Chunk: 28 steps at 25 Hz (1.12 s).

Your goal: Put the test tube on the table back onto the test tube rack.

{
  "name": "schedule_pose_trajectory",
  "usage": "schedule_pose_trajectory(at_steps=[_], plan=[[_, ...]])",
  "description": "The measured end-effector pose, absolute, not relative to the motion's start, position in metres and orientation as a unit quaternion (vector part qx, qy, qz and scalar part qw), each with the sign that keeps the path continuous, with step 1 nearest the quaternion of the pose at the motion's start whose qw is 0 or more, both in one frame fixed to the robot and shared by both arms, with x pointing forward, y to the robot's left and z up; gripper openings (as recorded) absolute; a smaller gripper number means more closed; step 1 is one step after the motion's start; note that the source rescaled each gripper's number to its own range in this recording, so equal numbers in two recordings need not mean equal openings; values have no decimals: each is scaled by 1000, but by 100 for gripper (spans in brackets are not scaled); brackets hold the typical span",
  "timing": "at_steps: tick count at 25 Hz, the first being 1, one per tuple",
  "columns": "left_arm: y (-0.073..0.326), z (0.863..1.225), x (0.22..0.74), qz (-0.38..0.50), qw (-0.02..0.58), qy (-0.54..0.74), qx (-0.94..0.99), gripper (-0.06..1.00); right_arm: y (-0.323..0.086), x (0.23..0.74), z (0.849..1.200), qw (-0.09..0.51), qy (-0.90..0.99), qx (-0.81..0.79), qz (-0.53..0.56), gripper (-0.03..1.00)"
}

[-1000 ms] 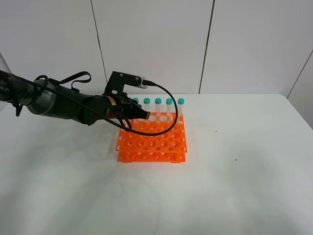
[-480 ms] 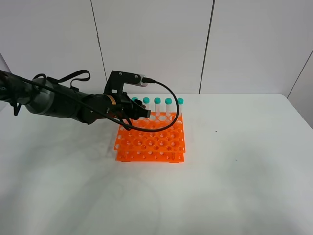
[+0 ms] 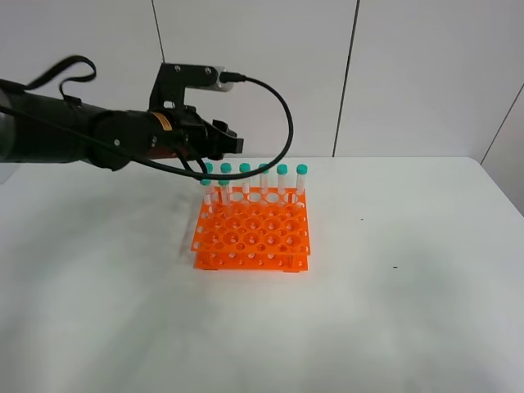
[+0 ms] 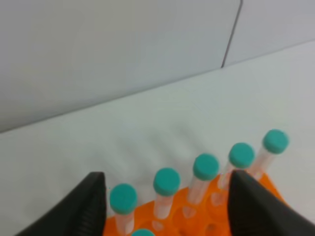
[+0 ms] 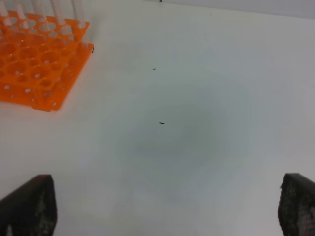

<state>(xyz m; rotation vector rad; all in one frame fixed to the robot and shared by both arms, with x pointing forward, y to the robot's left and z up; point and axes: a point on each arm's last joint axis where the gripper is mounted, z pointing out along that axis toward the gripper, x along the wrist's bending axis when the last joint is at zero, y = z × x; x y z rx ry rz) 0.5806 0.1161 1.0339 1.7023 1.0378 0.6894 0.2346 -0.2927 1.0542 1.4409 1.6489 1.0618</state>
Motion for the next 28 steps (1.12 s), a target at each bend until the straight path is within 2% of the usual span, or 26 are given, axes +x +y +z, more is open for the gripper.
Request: schedule_pose_trajectory(at_steps=[3, 6, 11, 15, 18, 24, 28], plan=[[123, 1050, 568, 276, 460, 430, 726, 89, -293, 235, 1054, 347, 636, 555, 409, 100], [129, 1057, 559, 245, 398, 449, 762, 97, -293, 235, 1054, 347, 636, 555, 409, 100], [137, 1058, 548, 171, 258, 481, 820, 99, -293, 235, 1054, 347, 636, 555, 409, 100], [135, 1057, 552, 131, 193, 496, 837, 100, -293, 235, 1054, 347, 636, 555, 409, 100], [142, 1051, 563, 95, 165, 526, 829, 100, -293, 235, 1054, 347, 636, 555, 409, 100], [197, 1043, 583, 82, 119, 595, 791, 100, -293, 235, 1054, 346, 635, 556, 409, 100], [248, 1042, 587, 71, 77, 649, 754, 100, -293, 235, 1054, 346, 635, 556, 410, 100]])
